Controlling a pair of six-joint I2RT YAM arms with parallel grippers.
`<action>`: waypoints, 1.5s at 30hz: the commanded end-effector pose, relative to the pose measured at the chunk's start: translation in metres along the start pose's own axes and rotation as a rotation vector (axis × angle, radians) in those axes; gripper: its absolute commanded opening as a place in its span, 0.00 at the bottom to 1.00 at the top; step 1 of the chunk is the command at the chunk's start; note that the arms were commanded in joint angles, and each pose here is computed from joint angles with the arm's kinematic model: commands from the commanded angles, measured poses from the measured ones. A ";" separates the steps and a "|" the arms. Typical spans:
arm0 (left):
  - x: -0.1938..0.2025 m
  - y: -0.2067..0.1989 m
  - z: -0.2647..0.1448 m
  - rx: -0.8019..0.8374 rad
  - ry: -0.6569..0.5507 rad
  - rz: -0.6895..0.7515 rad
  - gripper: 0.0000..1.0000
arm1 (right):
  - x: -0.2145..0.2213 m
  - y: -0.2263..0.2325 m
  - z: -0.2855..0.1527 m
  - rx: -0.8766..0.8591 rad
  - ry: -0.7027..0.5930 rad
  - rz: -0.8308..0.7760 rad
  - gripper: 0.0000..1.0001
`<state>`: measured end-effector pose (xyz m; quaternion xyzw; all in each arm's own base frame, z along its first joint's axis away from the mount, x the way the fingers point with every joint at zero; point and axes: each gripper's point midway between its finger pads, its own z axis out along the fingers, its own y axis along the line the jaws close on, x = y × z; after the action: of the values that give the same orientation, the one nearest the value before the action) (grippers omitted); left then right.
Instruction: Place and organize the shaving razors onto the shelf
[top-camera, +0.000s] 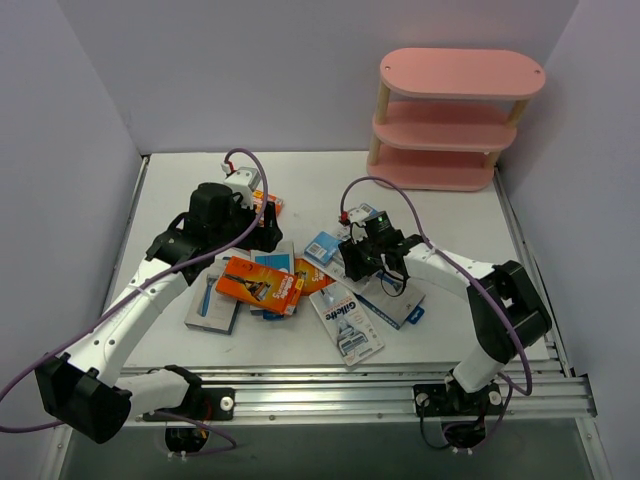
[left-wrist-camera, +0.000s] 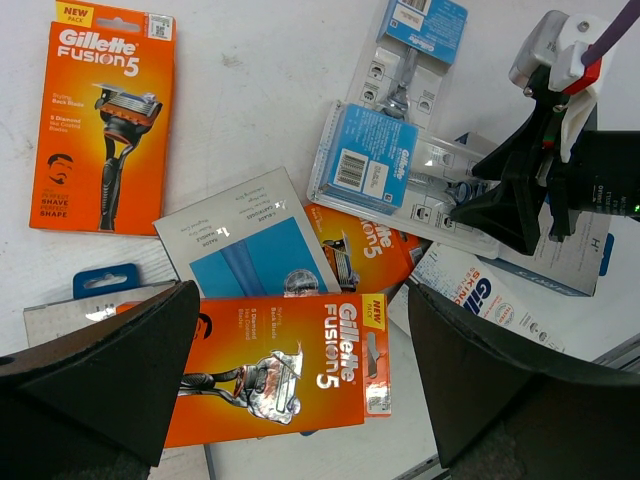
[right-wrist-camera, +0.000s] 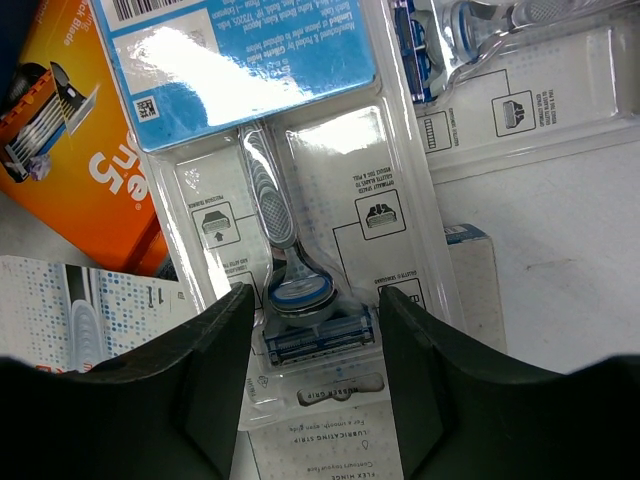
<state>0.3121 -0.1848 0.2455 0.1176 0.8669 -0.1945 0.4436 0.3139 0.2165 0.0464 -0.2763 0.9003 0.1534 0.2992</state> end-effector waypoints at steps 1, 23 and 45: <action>-0.010 -0.007 -0.001 0.026 -0.029 0.017 0.94 | 0.023 -0.005 0.000 0.027 0.097 0.005 0.43; -0.008 -0.006 0.000 0.023 -0.016 0.017 0.94 | -0.007 -0.013 -0.012 0.176 -0.082 0.350 0.12; -0.005 -0.008 0.003 0.033 0.001 0.014 0.94 | -0.022 -0.016 -0.038 0.262 -0.141 0.434 0.41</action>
<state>0.3129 -0.1871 0.2373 0.1202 0.8728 -0.1945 0.4312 0.3156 0.1888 0.0591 -0.0205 0.9421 0.0941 0.3211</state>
